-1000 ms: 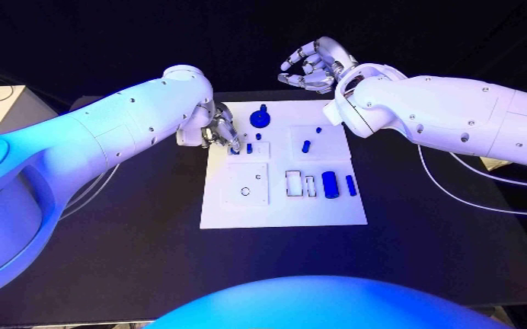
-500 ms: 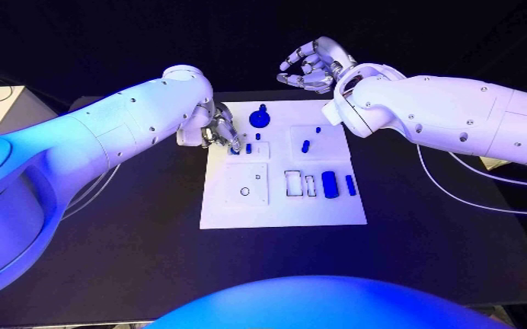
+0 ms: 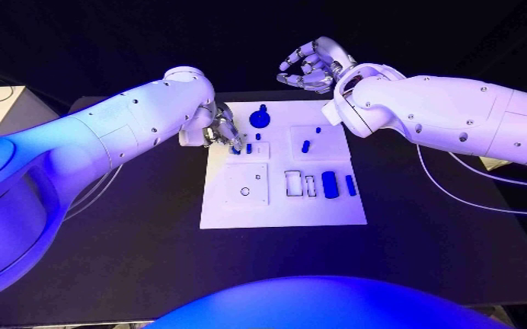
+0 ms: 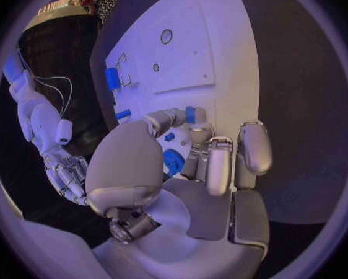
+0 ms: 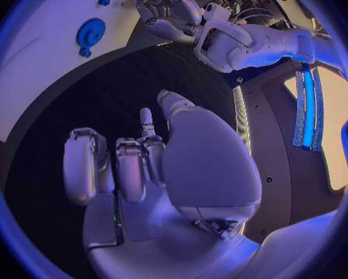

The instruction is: Assemble the parts on the task board

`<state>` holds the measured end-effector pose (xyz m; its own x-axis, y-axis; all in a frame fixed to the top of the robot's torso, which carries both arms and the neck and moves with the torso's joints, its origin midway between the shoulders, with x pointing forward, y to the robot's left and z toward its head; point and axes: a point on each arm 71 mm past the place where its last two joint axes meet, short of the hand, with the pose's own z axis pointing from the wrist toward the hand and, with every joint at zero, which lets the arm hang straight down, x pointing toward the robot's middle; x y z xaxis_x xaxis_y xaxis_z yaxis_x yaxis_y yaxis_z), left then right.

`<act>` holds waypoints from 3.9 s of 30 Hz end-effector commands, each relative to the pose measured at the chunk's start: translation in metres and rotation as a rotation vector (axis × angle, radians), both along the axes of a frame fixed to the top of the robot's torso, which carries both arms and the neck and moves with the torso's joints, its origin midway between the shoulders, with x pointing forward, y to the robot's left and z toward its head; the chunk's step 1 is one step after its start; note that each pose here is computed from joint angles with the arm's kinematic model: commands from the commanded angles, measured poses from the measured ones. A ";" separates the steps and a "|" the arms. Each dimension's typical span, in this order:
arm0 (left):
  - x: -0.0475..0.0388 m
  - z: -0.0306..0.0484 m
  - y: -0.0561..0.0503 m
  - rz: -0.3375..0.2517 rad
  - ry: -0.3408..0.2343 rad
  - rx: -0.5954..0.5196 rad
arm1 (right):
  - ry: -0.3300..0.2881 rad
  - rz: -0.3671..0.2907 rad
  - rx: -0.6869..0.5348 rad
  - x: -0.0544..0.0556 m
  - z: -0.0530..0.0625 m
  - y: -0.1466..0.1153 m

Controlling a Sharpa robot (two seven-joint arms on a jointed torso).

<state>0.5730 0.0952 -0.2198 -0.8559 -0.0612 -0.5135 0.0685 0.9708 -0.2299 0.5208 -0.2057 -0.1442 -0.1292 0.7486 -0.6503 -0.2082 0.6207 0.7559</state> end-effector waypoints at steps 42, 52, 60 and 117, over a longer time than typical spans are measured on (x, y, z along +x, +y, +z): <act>-0.0061 -0.0011 0.019 0.114 -0.117 -0.094 | 0.003 0.009 -0.009 -0.002 -0.001 -0.004; -0.0115 -0.0034 0.015 0.065 -0.073 -0.090 | 0.005 0.009 -0.010 -0.002 -0.002 -0.004; -0.0123 -0.0041 0.017 0.057 -0.068 -0.076 | 0.006 0.009 -0.010 -0.002 -0.002 -0.005; -0.0146 -0.0070 0.011 0.009 -0.022 -0.029 | 0.008 0.011 -0.010 -0.002 -0.002 -0.004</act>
<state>0.5622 0.1091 -0.2235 -0.8155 -0.1217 -0.5659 0.0459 0.9610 -0.2727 0.5195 -0.2117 -0.1465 -0.1313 0.7470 -0.6518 -0.1984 0.6244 0.7555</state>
